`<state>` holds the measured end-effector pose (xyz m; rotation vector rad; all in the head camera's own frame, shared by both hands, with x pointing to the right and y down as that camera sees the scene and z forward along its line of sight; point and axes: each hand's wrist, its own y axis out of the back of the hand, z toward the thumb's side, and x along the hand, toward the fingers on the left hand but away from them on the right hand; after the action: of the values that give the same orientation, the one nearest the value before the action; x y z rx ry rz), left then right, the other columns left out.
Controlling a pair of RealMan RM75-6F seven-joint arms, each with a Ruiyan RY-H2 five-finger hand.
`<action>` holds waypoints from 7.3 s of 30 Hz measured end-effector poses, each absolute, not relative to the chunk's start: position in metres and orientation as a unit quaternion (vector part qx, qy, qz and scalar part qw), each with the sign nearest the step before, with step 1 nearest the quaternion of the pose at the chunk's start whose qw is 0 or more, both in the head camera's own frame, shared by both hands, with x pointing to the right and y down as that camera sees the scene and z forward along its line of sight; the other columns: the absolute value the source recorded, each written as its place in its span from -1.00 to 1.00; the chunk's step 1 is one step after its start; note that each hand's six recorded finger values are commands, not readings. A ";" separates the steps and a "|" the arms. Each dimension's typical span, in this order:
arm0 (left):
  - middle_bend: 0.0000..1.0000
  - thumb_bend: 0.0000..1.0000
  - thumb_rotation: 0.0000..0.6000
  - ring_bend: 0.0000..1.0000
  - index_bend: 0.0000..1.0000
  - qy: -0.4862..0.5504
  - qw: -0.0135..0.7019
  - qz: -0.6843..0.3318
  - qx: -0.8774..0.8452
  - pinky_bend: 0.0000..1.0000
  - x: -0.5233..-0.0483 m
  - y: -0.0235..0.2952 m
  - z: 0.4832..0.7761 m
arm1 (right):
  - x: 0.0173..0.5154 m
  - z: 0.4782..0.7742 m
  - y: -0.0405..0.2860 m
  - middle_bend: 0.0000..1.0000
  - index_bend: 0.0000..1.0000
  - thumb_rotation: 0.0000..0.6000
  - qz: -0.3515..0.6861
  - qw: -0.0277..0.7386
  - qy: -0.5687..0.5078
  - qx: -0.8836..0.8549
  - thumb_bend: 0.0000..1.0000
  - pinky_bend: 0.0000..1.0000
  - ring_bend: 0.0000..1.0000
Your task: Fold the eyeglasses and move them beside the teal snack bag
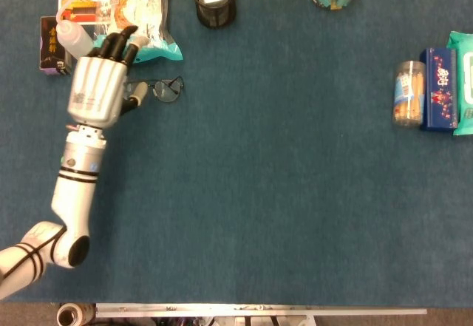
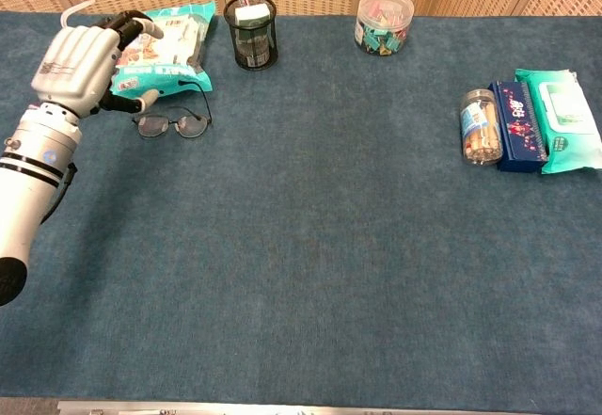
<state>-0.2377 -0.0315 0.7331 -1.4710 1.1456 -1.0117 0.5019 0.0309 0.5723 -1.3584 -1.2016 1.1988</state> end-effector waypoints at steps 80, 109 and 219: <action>-0.69 -0.51 1.00 -0.63 -0.56 0.463 0.447 -0.471 -0.604 -0.08 -0.177 -0.060 0.729 | 0.515 0.576 0.037 -0.32 -0.55 1.00 0.499 0.453 -0.496 -0.547 -0.65 0.08 -0.37; -0.69 -0.28 1.00 -0.63 -0.57 0.456 0.433 -0.486 -0.607 -0.08 -0.187 -0.056 0.741 | 0.514 0.578 0.037 -0.33 -0.55 1.00 0.499 0.452 -0.495 -0.549 -0.65 0.08 -0.37; -0.69 -0.28 1.00 -0.63 -0.56 0.465 0.416 -0.510 -0.592 -0.08 -0.212 -0.045 0.741 | 0.510 0.580 0.038 -0.33 -0.55 1.00 0.496 0.450 -0.494 -0.554 -0.65 0.08 -0.37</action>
<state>-0.2117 -0.0454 0.7405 -1.4857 1.1674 -1.2813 0.5101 0.0377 0.5801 -1.3690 -1.2219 1.2267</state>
